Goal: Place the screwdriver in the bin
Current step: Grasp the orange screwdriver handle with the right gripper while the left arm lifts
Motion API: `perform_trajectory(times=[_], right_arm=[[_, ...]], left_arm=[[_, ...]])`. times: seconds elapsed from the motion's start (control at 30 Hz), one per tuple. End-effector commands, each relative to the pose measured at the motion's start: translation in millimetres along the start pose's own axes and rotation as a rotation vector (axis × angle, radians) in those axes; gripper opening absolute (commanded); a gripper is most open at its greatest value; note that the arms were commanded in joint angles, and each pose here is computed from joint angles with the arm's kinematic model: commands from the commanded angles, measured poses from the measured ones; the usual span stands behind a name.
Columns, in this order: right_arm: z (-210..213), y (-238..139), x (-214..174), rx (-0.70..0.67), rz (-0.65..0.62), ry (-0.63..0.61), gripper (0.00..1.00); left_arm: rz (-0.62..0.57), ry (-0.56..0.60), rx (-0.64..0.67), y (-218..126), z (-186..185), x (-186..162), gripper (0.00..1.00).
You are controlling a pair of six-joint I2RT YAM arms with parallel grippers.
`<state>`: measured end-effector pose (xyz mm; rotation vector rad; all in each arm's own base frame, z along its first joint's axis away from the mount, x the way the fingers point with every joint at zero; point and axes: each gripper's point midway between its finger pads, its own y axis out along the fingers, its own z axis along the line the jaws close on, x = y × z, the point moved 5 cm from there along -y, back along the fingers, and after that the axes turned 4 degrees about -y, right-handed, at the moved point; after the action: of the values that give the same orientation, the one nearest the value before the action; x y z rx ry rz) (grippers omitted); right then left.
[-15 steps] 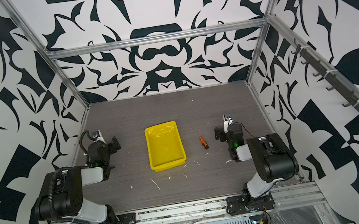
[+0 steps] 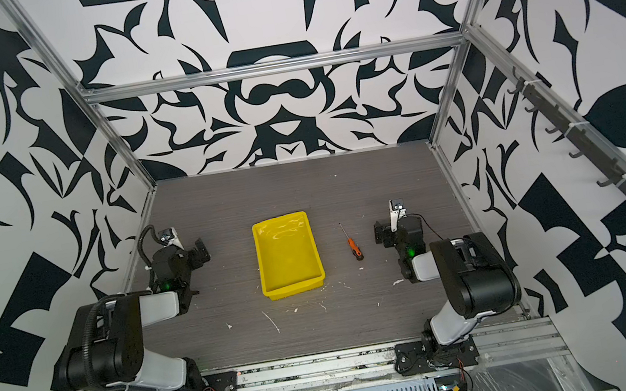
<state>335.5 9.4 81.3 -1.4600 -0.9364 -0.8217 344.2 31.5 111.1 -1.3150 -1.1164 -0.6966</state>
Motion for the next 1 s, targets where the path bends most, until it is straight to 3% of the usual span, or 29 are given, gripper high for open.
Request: perform_trajectory(times=[0.0, 0.17, 0.3, 0.43, 0.53, 0.67, 0.97], right_arm=[[0.4, -1.1, 17.3, 0.007, -0.062, 0.009, 1.0], [-5.4, -10.9, 32.1, -0.027, -0.075, 0.028, 1.0], [-11.7, -32.1, 64.4, -0.066, 0.14, 0.115, 1.0], [14.8, -67.5, 77.8, -0.014, 0.242, 0.096, 1.0], [33.5, -90.5, 75.6, -0.002, 0.325, 0.116, 1.0], [60.2, -107.1, 62.5, 0.05, 0.389, 0.124, 1.0], [95.1, -77.5, 36.6, 0.156, 0.608, 0.076, 1.0]], left_arm=[[-0.006, -0.004, 0.0, -7.3, -0.8, 20.6, 0.99], [0.057, -0.028, -0.023, -42.6, -5.3, 46.9, 0.99], [0.232, -0.166, -0.036, -74.8, -12.8, 64.0, 0.99], [0.404, -0.277, -0.24, -103.8, -51.3, 71.9, 0.99], [0.462, -0.302, -0.47, -131.0, -92.1, 76.9, 0.99], [0.542, -0.317, -0.636, -156.2, -125.9, 75.2, 0.99], [0.656, -0.238, -0.764, -174.4, -160.7, 50.7, 0.99]])
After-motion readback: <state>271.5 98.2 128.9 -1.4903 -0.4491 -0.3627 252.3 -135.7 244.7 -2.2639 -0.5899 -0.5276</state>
